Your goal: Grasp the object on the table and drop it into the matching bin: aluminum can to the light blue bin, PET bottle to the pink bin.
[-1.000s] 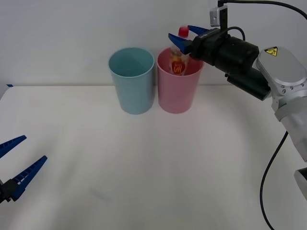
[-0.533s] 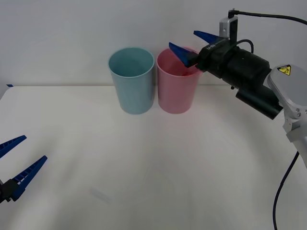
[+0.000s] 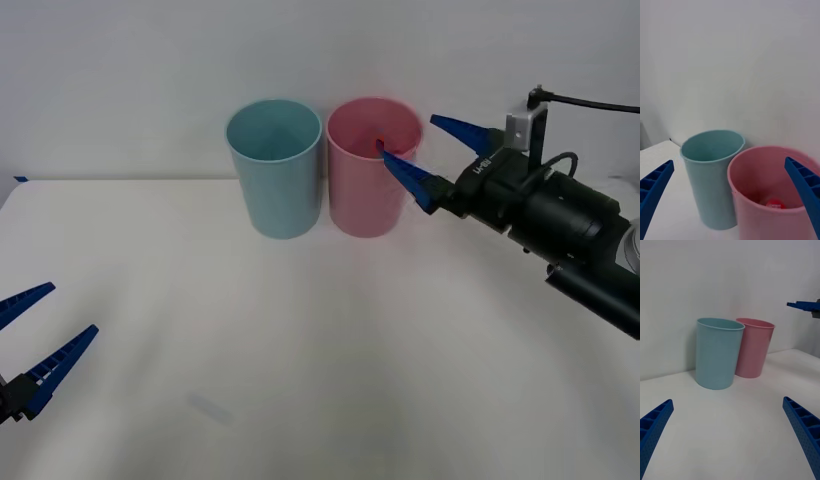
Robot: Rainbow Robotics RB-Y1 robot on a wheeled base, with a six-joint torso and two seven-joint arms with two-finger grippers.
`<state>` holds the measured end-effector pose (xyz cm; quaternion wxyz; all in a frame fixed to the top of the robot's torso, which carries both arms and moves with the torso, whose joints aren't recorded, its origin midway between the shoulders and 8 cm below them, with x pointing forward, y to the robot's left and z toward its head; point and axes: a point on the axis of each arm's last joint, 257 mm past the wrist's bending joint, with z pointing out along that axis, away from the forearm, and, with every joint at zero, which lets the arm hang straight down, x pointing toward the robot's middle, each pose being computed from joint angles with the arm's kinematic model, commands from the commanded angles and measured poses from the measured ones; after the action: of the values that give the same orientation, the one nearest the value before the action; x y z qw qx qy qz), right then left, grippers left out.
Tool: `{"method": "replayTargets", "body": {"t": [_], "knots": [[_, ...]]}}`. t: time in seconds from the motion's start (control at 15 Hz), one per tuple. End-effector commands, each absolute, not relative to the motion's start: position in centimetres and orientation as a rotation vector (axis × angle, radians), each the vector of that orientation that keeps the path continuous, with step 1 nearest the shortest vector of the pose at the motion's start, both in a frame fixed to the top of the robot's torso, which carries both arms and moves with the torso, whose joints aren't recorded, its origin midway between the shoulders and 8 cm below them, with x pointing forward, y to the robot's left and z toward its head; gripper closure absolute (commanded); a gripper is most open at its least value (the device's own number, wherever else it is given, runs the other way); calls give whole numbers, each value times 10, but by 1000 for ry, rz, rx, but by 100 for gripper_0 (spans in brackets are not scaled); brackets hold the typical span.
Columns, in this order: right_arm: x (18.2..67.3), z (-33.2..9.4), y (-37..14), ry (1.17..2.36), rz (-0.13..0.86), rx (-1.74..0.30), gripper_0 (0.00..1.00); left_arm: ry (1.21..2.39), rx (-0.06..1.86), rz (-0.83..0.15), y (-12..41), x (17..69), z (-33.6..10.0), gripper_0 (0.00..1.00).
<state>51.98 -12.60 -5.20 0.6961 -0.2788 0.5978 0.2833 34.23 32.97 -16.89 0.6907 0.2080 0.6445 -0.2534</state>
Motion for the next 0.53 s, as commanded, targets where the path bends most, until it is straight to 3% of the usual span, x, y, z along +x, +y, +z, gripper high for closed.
{"method": "replayTargets", "body": {"t": [0.07, 0.53], "knots": [[492, -64, -140, 1338, 633, -645, 0, 1441, 465, -567, 330, 342, -169, 0], [451, -103, -176, 1340, 513, -683, 0, 1441, 465, -567, 330, 342, -169, 0]]}}
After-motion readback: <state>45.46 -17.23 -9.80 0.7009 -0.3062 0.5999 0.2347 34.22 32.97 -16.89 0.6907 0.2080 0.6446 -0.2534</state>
